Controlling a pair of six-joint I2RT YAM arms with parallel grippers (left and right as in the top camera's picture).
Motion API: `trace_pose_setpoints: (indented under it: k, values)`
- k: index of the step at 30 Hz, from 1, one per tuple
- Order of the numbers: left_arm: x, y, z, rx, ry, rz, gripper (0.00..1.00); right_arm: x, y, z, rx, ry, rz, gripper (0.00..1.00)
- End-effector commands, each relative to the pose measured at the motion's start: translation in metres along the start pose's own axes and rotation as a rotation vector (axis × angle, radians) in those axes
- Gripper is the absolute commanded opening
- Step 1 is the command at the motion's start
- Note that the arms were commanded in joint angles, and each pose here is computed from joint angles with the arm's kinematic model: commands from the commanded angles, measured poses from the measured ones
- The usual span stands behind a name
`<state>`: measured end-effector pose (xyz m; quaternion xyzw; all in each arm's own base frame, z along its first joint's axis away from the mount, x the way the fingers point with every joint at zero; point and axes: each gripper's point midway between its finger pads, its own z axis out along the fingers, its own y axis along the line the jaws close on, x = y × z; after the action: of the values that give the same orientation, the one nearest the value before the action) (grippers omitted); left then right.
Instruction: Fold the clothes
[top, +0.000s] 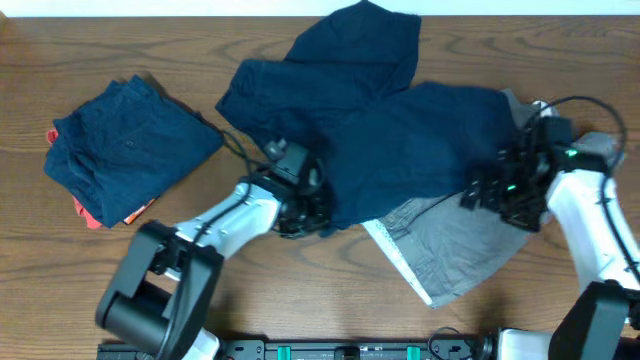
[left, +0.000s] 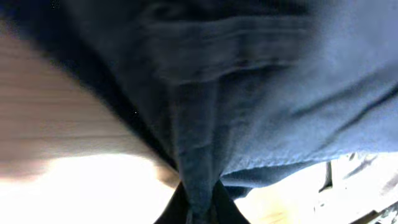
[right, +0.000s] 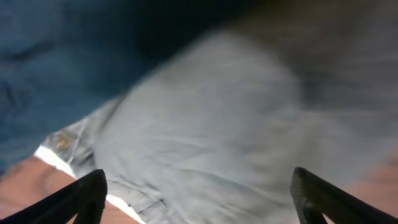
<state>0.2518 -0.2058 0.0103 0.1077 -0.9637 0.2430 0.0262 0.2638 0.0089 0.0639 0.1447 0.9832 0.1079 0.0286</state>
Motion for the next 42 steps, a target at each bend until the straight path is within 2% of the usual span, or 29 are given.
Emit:
trace_pose_setpoints:
  k: [1, 6, 9, 12, 17, 20, 23, 29, 33, 36, 39, 42]
  values:
    - [-0.036, -0.003, -0.048, 0.044, -0.129, 0.018, 0.06, 0.023, 0.043, 0.017, -0.132, 0.041, -0.146, 0.86]
    - [-0.056, -0.009, -0.097, 0.122, -0.265, 0.012, 0.06, 0.037, 0.084, 0.047, -0.195, -0.002, -0.331, 0.64]
    - [-0.061, -0.009, -0.113, 0.131, -0.318, 0.016, 0.06, 0.042, 0.099, 0.063, -0.216, -0.037, -0.405, 0.58]
    - [-0.060, -0.005, -0.113, 0.112, -0.323, 0.008, 0.06, 0.038, 0.094, 0.077, -0.163, -0.064, -0.416, 0.57]
    - [-0.051, 0.004, -0.106, 0.078, -0.274, -0.017, 0.06, 0.015, 0.037, 0.086, 0.086, -0.104, -0.285, 0.57]
    - [-0.046, 0.011, -0.104, 0.046, -0.258, -0.013, 0.06, 0.002, -0.022, 0.079, 0.273, -0.130, -0.079, 0.57]
    - [-0.040, 0.030, -0.102, -0.041, -0.247, -0.047, 0.06, -0.005, -0.075, 0.066, 0.384, -0.146, 0.094, 0.60]
    - [-0.023, 0.055, -0.101, -0.162, -0.194, -0.083, 0.06, -0.001, -0.171, 0.033, 0.486, -0.158, 0.460, 0.65]
    - [-0.012, 0.065, -0.101, -0.210, -0.153, -0.080, 0.06, 0.008, -0.212, 0.009, 0.465, -0.164, 0.731, 0.71]
    - [-0.007, 0.079, -0.104, -0.283, -0.145, -0.095, 0.06, -0.002, -0.215, -0.003, 0.331, -0.184, 0.811, 0.72]
    - [-0.002, 0.094, -0.109, -0.365, -0.145, -0.107, 0.06, -0.034, -0.190, -0.015, 0.097, -0.231, 0.688, 0.76]
    - [-0.003, 0.095, -0.109, -0.372, -0.149, -0.106, 0.06, -0.065, -0.154, -0.035, -0.094, -0.301, 0.517, 0.75]
